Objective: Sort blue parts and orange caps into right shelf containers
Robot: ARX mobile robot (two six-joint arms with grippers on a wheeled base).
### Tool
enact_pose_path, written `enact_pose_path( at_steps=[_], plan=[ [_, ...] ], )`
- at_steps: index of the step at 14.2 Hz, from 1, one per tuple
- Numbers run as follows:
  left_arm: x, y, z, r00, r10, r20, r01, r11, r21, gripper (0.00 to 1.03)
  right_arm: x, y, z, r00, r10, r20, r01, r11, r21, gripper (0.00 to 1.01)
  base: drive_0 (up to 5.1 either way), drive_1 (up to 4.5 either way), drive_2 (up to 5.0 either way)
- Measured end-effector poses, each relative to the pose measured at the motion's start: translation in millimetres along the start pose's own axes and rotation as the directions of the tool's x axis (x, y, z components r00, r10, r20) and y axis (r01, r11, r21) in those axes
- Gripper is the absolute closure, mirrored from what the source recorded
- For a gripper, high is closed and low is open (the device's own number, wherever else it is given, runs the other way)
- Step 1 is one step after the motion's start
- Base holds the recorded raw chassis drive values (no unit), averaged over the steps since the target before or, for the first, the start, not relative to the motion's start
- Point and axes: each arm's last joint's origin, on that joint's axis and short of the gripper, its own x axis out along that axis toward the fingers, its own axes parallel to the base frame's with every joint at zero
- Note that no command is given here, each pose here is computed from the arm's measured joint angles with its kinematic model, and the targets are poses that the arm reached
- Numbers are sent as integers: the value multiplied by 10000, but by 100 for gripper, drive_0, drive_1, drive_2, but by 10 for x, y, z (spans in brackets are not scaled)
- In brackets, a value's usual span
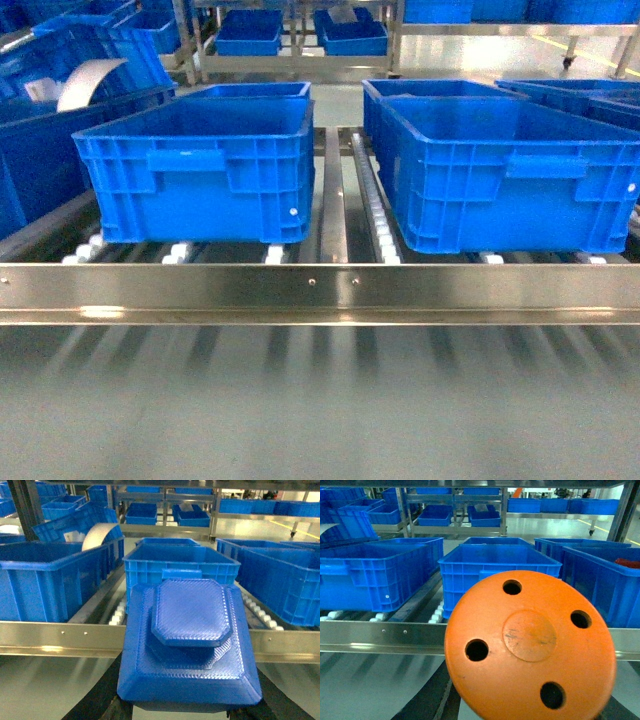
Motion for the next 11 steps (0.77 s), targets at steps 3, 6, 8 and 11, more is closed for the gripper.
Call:
enact_pose_path(
  at_steps=[3, 6, 8, 11],
  plan=[
    [0, 0, -1, 10000, 0, -8, 0, 10000, 0, 63, 0, 0, 0, 10000, -4, -4, 4, 10000, 4, 58, 0, 0, 0],
    [0, 0, 0, 10000, -4, -4, 4, 10000, 0, 63, 0, 0, 1, 10000, -4, 8, 4, 10000, 0, 58, 0, 0, 0],
    [0, 0, 0, 10000, -8, 0, 8, 10000, 0, 63, 0, 0, 0, 10000, -4, 4, 4, 10000, 0, 58, 0, 0, 0],
    [0, 0, 0, 10000, -8, 0, 8, 10000, 0, 63, 0, 0, 0, 10000, -4, 4, 4, 10000, 0, 58, 0, 0, 0]
  ],
)
